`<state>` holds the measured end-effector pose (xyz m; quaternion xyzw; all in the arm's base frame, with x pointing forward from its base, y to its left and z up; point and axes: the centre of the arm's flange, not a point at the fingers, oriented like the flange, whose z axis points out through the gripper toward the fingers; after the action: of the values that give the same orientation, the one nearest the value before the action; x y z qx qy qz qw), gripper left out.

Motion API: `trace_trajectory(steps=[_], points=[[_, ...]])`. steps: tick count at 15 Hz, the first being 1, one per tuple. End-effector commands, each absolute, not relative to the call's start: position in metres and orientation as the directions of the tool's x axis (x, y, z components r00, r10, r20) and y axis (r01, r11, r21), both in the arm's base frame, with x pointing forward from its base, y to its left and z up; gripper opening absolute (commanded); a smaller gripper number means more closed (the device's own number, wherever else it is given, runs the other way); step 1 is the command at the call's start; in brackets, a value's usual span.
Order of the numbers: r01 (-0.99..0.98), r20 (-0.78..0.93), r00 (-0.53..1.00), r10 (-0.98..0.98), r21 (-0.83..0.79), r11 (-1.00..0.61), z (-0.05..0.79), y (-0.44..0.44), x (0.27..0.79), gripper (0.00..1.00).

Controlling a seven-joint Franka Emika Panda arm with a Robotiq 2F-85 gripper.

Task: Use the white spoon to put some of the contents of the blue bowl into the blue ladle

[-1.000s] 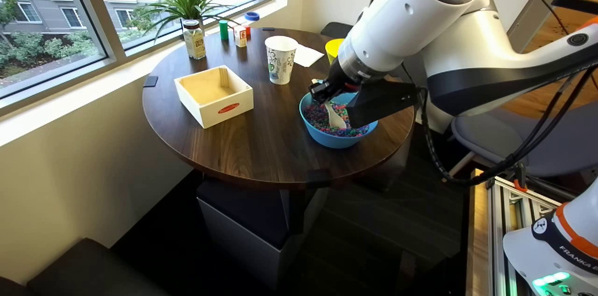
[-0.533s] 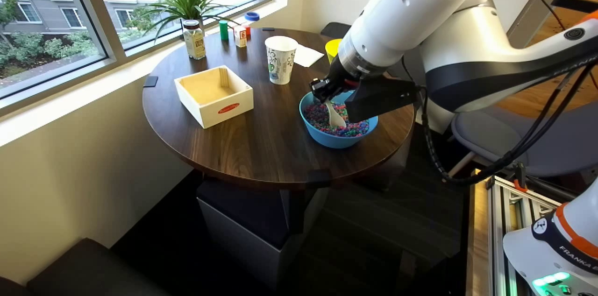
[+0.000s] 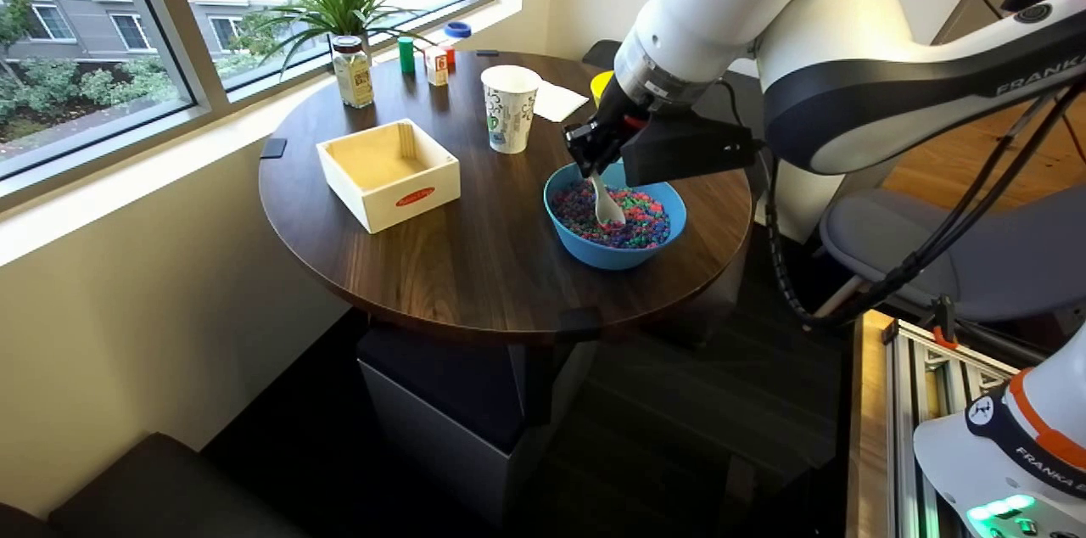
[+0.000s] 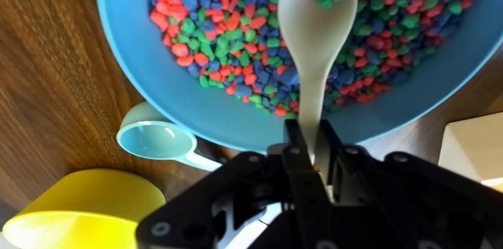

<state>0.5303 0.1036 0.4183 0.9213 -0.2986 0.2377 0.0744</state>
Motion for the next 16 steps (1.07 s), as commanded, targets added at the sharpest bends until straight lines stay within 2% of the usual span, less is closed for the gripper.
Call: trace_trajectory(steps=[1,10,16], points=[[-0.608,0.458,0.7,-0.548,-0.02,-0.794,0.435,0.096,0.533,0.03],[-0.666,0.498,0.633,-0.593,-0.04,-0.745,0.479,0.046,0.525,0.03],[-0.714,0.585,0.567,-0.58,-0.002,-0.7,0.488,-0.006,0.523,0.03]])
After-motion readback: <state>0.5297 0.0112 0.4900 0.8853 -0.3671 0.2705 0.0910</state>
